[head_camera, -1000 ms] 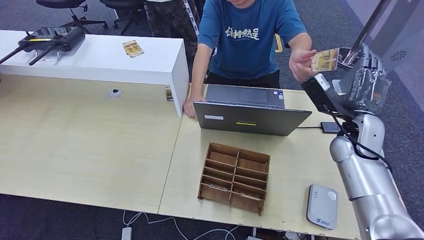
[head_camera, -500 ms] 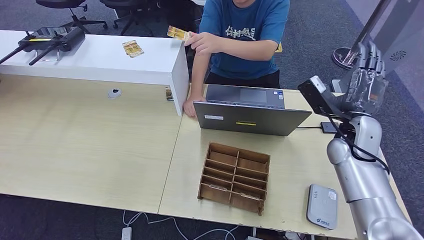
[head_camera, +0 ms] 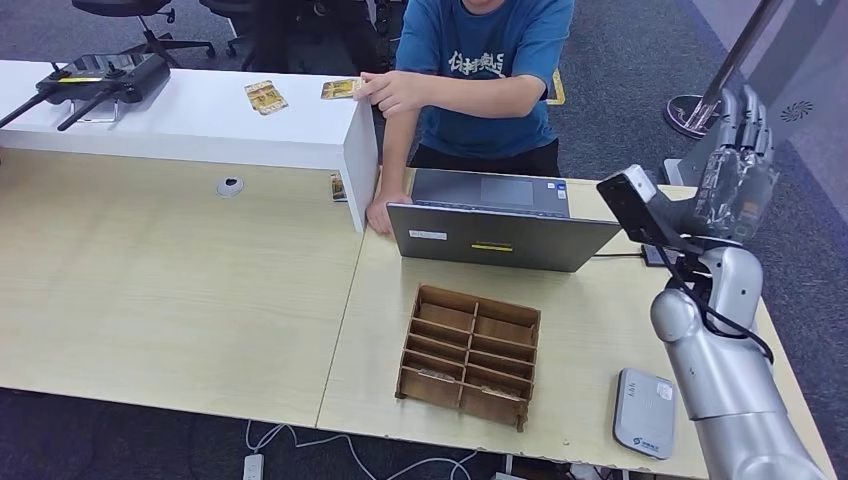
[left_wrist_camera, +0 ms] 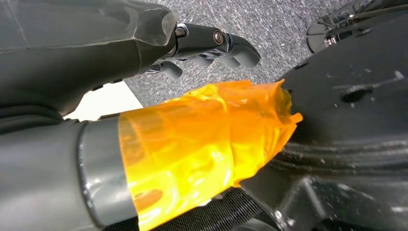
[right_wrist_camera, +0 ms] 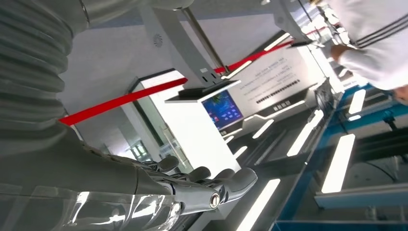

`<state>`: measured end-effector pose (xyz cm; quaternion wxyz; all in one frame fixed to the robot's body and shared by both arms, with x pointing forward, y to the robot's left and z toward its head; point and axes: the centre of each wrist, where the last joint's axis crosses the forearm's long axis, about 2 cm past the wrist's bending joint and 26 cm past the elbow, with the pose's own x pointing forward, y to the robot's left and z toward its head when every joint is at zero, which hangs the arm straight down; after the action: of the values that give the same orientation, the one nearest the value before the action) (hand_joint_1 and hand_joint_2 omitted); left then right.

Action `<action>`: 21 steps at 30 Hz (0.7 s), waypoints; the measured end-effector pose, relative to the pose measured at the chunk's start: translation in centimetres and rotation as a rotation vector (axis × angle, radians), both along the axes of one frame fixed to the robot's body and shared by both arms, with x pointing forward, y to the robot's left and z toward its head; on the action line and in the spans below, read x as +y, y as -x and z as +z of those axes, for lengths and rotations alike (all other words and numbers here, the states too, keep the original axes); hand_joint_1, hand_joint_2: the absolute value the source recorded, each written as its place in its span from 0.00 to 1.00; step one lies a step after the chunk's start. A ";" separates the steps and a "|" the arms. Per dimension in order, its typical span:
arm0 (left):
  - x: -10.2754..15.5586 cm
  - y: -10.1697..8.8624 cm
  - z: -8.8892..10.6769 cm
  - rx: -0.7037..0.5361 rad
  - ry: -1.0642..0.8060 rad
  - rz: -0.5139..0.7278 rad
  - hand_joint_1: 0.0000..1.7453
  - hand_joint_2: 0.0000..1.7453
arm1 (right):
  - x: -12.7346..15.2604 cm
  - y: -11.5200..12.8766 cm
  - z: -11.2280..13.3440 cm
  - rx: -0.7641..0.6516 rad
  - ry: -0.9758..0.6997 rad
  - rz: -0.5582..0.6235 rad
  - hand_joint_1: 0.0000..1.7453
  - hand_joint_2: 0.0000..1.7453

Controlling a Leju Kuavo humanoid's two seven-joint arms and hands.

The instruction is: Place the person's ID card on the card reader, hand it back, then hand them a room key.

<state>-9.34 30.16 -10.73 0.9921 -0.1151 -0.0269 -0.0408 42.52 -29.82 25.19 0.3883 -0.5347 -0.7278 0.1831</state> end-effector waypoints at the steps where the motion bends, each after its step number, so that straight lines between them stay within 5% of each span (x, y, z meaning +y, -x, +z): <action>1: -0.1 0.0 0.0 0.000 0.000 0.002 0.00 0.00 | 0.0 0.4 -0.3 -0.019 -0.009 0.011 0.00 1.00; 11: -1.9 0.6 0.1 0.002 -0.013 0.067 0.00 0.00 | 1.1 8.2 -5.2 -0.205 -0.166 0.192 0.00 1.00; 21: -3.6 1.1 0.2 0.006 -0.022 0.155 0.00 0.00 | 2.8 15.9 -7.9 -0.281 -0.296 0.223 0.00 1.00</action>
<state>-10.39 26.56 -10.53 0.9936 -0.1019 -0.0320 0.0361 26.62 -26.99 17.34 0.3345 -0.4086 -0.8483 0.0399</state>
